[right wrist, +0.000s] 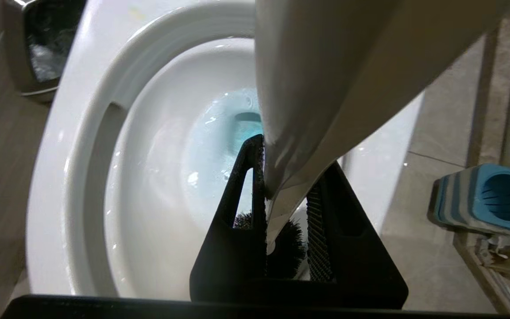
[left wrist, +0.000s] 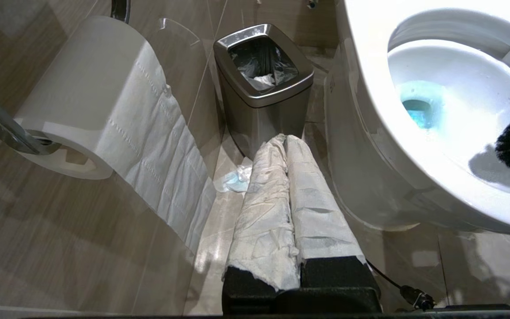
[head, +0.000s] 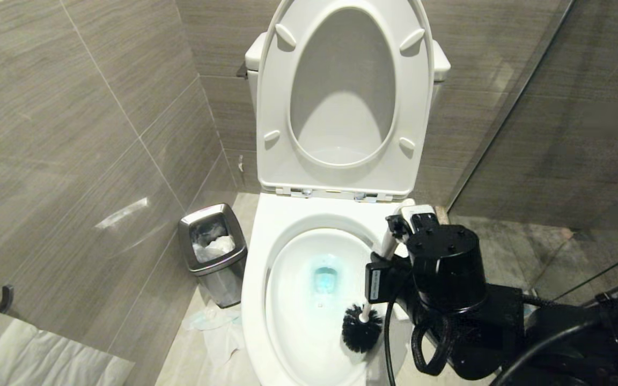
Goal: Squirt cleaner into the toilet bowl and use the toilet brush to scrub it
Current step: Scrub the toilet bowl
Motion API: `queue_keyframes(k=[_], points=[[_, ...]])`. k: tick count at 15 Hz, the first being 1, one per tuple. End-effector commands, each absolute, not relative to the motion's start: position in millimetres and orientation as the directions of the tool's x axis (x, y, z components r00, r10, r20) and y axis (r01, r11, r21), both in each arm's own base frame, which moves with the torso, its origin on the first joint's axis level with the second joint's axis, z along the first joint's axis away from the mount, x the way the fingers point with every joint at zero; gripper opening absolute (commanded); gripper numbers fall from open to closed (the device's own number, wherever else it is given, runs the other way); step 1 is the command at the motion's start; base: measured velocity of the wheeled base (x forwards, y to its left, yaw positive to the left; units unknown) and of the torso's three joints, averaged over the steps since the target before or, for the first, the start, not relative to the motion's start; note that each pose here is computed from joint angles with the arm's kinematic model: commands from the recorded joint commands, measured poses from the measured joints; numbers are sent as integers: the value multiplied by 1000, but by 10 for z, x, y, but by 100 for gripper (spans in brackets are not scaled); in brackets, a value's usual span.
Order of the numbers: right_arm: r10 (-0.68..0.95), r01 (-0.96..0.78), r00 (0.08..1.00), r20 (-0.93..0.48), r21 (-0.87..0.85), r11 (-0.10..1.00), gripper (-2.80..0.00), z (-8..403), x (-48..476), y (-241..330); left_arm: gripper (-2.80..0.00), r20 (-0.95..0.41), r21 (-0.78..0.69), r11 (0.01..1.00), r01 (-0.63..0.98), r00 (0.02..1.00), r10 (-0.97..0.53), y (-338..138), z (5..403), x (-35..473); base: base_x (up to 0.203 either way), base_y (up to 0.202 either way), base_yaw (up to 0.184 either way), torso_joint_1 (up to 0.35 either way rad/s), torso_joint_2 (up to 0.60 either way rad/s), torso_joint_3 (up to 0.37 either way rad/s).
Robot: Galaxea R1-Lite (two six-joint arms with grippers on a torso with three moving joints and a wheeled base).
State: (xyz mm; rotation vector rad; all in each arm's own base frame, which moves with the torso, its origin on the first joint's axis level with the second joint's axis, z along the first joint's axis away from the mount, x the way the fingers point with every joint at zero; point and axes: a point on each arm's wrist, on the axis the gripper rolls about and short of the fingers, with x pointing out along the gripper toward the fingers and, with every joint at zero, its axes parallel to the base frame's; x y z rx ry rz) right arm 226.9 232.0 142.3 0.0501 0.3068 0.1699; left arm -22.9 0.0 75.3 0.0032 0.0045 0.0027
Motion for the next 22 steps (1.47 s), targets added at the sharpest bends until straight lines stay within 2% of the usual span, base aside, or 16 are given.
queue_keyframes(k=[1, 7, 13, 22], points=[[126, -109, 947, -295, 73, 991, -280, 1410, 2393, 2223, -280, -5, 3, 1000, -3, 1000, 3, 0, 753, -229, 0, 0, 0, 0, 0, 0], [75, -69, 970, -232, 34, 997, -280, 1184, 2811, 2298, -280, -5, 3, 1000, -3, 1000, 3, 0, 753, -229, 0, 0, 0, 0, 0, 0], [63, -58, 989, -135, 37, 998, -280, 1253, 3256, 2556, -280, -5, 3, 1000, -3, 1000, 3, 0, 753, -229, 0, 0, 0, 0, 0, 0], [57, -54, 995, -81, 37, 998, -280, 1151, 3607, 2858, -280, -6, 3, 1000, -3, 1000, 3, 0, 753, -228, 0, 0, 0, 0, 0, 0]])
